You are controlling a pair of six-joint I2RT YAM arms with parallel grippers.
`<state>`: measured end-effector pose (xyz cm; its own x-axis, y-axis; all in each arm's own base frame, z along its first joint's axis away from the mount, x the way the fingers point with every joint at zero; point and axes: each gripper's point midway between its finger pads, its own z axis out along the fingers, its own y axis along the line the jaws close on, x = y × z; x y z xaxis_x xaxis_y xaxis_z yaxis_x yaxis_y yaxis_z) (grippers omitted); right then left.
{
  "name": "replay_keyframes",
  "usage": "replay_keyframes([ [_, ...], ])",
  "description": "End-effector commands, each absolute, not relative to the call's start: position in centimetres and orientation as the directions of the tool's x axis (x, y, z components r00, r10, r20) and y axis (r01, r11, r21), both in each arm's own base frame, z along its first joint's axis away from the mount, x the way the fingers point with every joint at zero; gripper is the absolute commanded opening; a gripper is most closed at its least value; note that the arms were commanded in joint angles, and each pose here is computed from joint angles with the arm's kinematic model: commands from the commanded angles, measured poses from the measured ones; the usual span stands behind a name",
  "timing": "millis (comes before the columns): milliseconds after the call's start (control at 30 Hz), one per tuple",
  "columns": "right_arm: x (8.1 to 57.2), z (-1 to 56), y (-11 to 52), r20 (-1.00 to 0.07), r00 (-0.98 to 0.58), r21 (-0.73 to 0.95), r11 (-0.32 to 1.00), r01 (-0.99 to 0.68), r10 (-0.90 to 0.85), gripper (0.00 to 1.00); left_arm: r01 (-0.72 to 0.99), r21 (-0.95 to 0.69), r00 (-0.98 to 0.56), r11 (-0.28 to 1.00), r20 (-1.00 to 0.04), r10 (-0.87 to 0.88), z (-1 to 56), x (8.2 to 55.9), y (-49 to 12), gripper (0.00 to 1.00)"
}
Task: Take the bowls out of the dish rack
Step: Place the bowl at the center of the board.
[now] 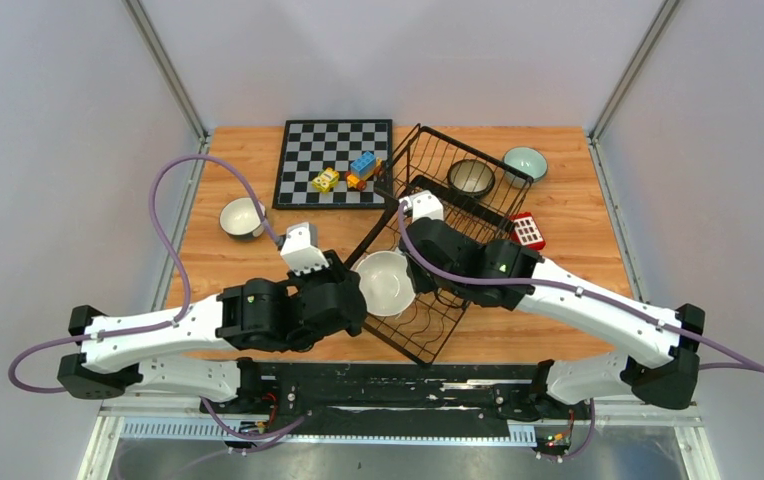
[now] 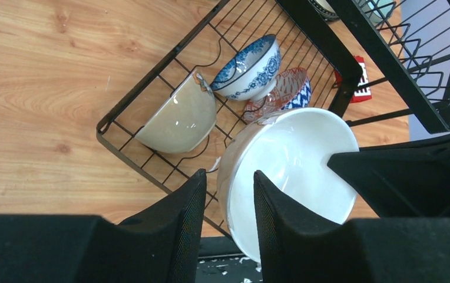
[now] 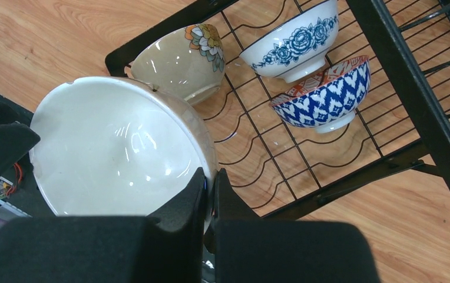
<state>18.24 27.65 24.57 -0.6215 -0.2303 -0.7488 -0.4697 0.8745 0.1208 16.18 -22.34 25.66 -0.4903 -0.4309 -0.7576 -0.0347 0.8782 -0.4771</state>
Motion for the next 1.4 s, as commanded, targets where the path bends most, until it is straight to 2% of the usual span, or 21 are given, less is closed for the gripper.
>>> replay_keyframes([
  [0, 19.3, 27.0, 29.0, -0.787, -0.602, 0.192, 0.875, -0.445, -0.134, 0.0, -0.067, -0.487, -0.47, 0.871, -0.755, -0.458, 25.5, 16.7, -22.0, 0.37],
  [367, 19.4, 27.3, 30.2, -0.78, -0.611, 0.208, 0.866, -0.454, -0.133, 0.0, -0.092, -0.441, -0.503, 0.893, -0.753, -0.424, 23.7, 17.0, -22.3, 0.37],
  [600, 19.3, 27.5, 30.3, -0.779, -0.613, 0.216, 0.863, -0.457, -0.13, 0.0, -0.103, -0.433, -0.524, 0.895, -0.742, -0.419, 22.6, 17.0, -22.2, 0.2],
  [867, 19.3, 27.5, 30.6, -0.775, -0.619, 0.223, 0.86, -0.459, -0.129, 0.0, -0.098, -0.432, -0.535, 0.897, -0.737, -0.414, 22.1, 17.0, -22.5, 0.22],
  [1100, 19.1, 27.4, 30.8, -0.772, -0.62, 0.226, 0.852, -0.472, -0.138, 0.0, -0.09, -0.442, -0.538, 0.892, -0.732, -0.417, 22.2, 17.0, -22.7, 0.0],
  [1300, 18.8, 27.6, 31.3, -0.773, -0.617, 0.24, 0.831, -0.502, -0.15, 0.0, -0.074, -0.448, -0.535, 0.891, -0.736, -0.415, 22.4, 17.0, -22.6, 0.0],
  [1333, 18.7, 27.6, 31.4, -0.773, -0.615, 0.241, 0.824, -0.512, -0.155, 0.01, -0.067, -0.45, -0.532, 0.89, -0.739, -0.414, 22.5, 17.0, -22.6, 0.0],
  [1367, 18.5, 27.8, 31.6, -0.775, -0.611, 0.243, 0.814, -0.528, -0.165, 0.11, -0.056, -0.452, -0.529, 0.89, -0.743, -0.411, 22.8, 17.1, -22.6, 0.0],
])
